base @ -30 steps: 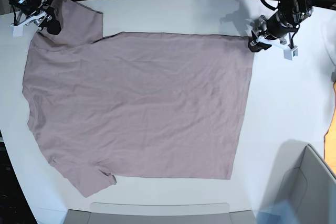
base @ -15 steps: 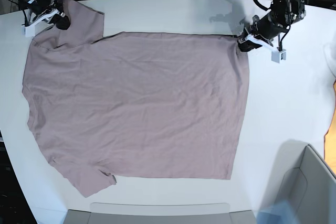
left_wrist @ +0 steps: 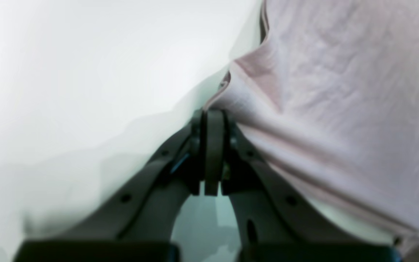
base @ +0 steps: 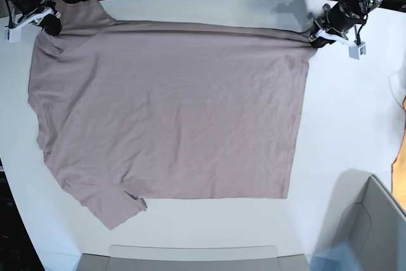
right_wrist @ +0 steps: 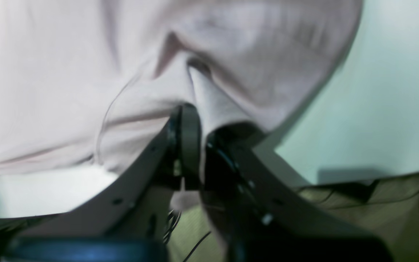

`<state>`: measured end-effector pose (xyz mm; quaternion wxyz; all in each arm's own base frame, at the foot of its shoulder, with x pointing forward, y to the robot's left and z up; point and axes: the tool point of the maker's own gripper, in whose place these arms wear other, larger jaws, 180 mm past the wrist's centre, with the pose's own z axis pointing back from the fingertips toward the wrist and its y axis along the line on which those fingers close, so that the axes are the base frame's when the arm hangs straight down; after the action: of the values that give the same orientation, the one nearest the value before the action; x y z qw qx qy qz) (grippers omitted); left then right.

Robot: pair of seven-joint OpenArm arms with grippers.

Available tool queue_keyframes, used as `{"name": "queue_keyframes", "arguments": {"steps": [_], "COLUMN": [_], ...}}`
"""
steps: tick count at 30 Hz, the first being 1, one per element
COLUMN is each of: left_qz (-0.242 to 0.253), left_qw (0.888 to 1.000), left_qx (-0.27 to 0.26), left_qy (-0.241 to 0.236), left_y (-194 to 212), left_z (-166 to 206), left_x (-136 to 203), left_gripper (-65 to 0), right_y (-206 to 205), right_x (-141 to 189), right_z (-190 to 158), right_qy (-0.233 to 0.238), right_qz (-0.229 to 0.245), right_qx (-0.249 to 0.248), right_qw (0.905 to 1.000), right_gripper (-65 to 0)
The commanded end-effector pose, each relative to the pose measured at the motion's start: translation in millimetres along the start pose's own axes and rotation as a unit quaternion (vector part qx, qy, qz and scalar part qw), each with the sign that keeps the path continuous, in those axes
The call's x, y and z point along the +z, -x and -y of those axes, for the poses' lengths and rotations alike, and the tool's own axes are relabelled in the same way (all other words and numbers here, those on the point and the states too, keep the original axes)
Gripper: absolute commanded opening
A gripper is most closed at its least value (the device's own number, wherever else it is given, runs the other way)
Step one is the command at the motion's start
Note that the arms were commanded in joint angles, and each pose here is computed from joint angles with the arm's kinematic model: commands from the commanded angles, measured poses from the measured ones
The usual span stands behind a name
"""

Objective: Fold the T-shirt properly
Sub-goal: 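Pull the grasped shoulder edge over the shirt body with both grippers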

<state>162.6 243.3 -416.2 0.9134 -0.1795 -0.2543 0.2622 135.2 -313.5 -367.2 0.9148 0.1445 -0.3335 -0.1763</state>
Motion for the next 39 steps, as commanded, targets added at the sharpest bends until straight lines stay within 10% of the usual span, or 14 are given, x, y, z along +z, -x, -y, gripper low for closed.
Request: {"name": "queue_keyframes", "arguments": {"steps": [1,20,39], "left_qz": [0.025,0.086,0.085], "left_qw": [1.0,0.994,0.994], "left_qx": [-0.014,-0.06,-0.032], "left_qy": [-0.003,0.01,0.063], "left_y": [-13.3,-51.7,-110.5], "left_z": [0.2,33.2,66.2], "left_x": [8.8,51.1,-4.4], "left_gripper": [-65.0,-65.0,-65.0], "right_y": [-8.6,-63.7,-109.3], "right_x": [9.8,30.3,-63.1], "right_z": [1.3,-31.2,-66.2], "right_qy": [0.006,0.003,0.026], "right_qz": [0.012,0.075,0.049], "right_qx": [0.013,0.107,0.243], "right_qw": [0.9998,0.9914,0.9684], "right_gripper": [-65.0,-65.0,-65.0]}}
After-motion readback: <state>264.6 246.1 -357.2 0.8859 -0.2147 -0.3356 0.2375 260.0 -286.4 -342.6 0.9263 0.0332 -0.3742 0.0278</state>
